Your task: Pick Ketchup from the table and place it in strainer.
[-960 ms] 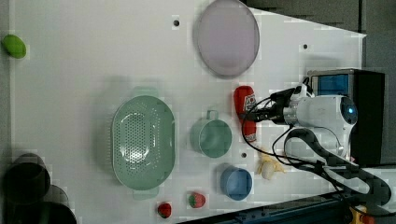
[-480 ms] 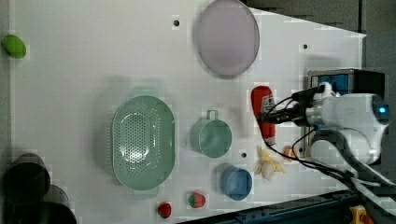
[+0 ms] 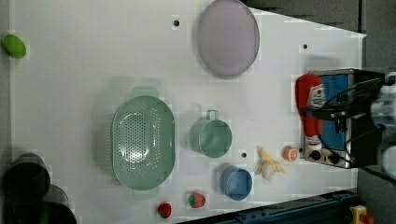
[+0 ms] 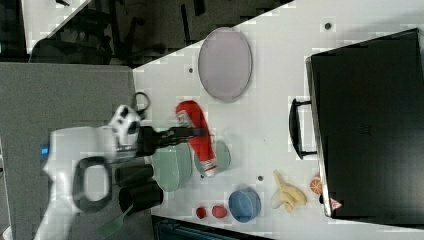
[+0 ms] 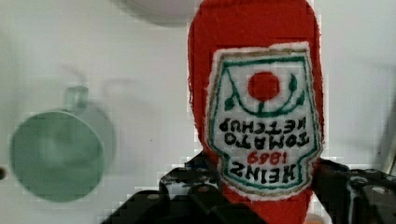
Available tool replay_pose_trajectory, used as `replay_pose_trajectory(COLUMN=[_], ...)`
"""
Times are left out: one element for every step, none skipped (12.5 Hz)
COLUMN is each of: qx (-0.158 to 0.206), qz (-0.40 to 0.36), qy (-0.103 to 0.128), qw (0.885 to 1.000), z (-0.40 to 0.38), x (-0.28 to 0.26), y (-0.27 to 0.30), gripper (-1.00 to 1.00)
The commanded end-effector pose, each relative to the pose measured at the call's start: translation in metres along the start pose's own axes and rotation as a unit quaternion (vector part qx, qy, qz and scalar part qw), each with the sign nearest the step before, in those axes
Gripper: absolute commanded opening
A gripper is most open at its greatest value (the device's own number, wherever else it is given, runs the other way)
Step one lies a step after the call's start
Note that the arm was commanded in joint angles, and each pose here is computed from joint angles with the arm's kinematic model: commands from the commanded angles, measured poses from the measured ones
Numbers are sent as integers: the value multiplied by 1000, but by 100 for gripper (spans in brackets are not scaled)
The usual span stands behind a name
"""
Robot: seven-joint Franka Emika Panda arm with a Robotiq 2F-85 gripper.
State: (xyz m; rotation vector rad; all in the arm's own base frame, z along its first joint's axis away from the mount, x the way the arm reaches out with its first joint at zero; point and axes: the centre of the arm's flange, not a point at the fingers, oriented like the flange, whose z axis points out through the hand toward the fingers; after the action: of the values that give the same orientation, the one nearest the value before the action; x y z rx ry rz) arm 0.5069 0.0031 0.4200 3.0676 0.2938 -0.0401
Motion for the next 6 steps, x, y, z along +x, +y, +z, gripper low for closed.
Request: replay_pose_trajectory(qx=[5, 6, 8, 14, 21, 26], qz=[4, 17, 21, 27, 46, 68], qy=[-18, -15, -12, -8, -7, -9], qw=[1000, 1000, 1000, 999, 999, 997], z=[-28, -38, -44, -48, -50, -50], x=[-1, 1, 5, 7, 9, 10], y=[-22, -36, -54, -75, -98, -122], gripper=[18, 18, 18, 18, 18, 18])
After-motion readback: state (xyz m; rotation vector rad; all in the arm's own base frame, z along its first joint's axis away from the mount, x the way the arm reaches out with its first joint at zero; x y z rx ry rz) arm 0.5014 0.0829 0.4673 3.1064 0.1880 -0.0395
